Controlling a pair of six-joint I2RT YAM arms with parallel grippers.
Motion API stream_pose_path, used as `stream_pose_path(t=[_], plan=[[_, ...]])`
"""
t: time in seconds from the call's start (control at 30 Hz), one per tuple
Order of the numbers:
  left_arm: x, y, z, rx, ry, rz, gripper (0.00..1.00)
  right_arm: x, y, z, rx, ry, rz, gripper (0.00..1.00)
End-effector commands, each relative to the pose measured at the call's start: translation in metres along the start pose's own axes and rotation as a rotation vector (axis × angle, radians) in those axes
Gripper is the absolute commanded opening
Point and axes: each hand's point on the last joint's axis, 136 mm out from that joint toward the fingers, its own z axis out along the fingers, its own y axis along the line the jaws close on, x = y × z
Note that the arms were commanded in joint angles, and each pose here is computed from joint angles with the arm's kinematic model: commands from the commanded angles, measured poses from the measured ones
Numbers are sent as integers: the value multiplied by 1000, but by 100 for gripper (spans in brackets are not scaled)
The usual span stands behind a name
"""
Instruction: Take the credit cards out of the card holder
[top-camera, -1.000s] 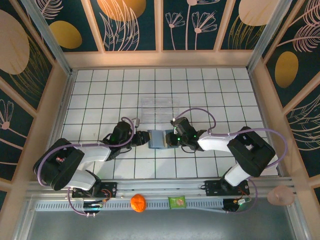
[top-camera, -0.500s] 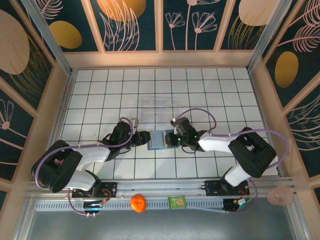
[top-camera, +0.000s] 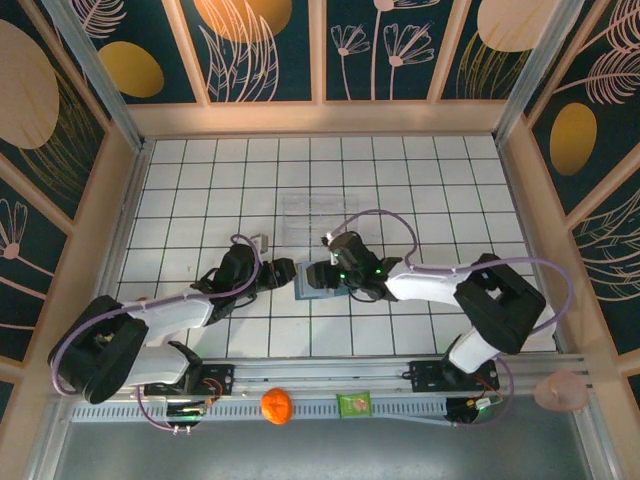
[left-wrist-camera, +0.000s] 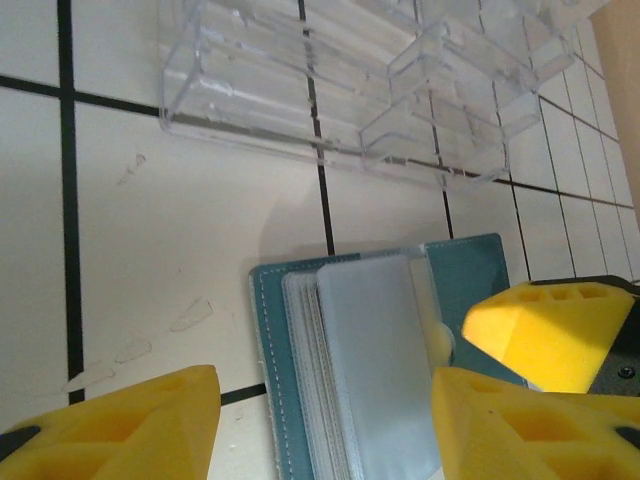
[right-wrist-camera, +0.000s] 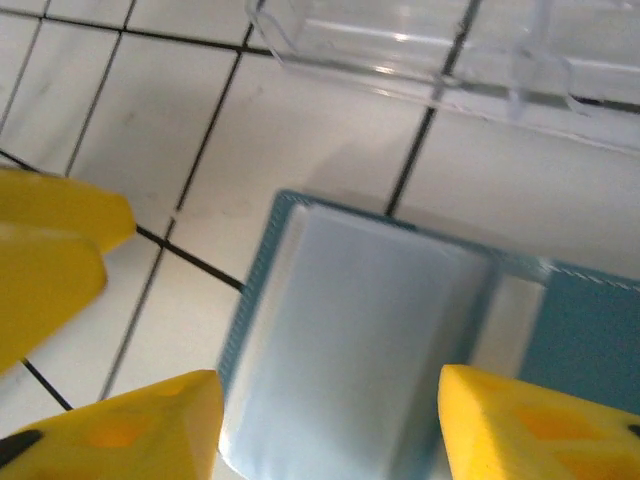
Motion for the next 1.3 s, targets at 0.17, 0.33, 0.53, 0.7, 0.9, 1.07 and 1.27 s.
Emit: stream_pose_path(t=[0.17, 0.33, 0.53, 0.7, 0.9, 1.07, 1.27], plan=[[2, 16, -10, -70, -24, 30, 68, 14, -8, 23, 211, 63, -163, 71], [3, 15, -9, -65, -19, 36, 68, 24, -8, 28, 238, 92, -193, 73], [4, 12, -8, -53, -7, 38, 68, 36, -18, 33, 280, 140, -208, 74], [3, 9, -8, -42, -2, 43, 68, 41, -24, 32, 290, 137, -192, 69], [5, 3, -6, -16, 15, 46, 68, 38, -15, 29, 224, 105, -167, 58], [7, -2, -4, 5, 34, 47, 67, 41, -20, 28, 219, 111, -146, 48], [11, -9, 2, 45, 69, 49, 52, 38, -19, 24, 206, 91, -121, 32]])
